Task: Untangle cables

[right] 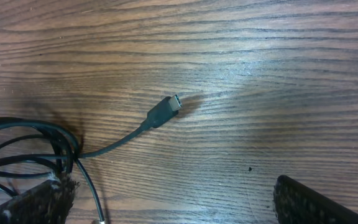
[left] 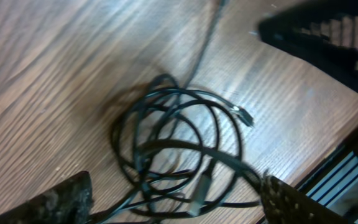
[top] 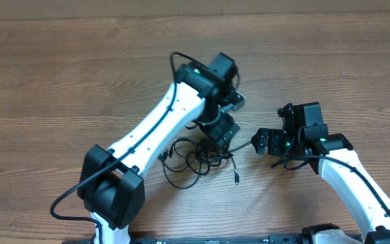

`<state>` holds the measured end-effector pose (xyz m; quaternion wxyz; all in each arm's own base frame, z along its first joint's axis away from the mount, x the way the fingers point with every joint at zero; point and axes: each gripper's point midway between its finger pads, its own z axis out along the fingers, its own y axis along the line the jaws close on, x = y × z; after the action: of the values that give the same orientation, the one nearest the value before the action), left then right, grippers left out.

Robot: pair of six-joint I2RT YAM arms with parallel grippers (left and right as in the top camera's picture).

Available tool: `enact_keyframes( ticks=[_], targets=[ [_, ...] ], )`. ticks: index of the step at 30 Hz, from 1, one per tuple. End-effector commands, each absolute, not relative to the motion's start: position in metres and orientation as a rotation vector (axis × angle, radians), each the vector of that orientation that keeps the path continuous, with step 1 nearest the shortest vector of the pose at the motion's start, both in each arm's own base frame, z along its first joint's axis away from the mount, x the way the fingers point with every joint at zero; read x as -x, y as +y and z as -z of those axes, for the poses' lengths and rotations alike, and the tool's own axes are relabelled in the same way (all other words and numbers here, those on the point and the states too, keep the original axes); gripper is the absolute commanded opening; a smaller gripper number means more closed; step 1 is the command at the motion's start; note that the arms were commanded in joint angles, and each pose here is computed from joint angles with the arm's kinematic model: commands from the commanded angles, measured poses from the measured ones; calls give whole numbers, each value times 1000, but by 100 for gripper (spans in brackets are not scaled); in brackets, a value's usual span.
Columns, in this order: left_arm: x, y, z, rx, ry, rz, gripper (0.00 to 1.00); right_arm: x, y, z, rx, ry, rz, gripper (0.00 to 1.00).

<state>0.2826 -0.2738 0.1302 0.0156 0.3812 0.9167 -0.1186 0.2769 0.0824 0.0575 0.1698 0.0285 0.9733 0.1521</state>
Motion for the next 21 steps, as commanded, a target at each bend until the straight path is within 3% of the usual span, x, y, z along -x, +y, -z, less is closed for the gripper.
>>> enact_keyframes(
  ticks=[1, 5, 21],
  targets=[
    [-282, -281, -142, -1191, 2808, 353, 78, -280, 84, -61, -83, 2751, -450, 100],
    [-281, -281, -142, -1194, 2809, 354, 64, -280, 84, -61, -83, 2751, -450, 100],
    [-267, -279, -126, -1239, 2845, 350, 60, -280, 84, -61, -83, 2751, -450, 100]
  ],
)
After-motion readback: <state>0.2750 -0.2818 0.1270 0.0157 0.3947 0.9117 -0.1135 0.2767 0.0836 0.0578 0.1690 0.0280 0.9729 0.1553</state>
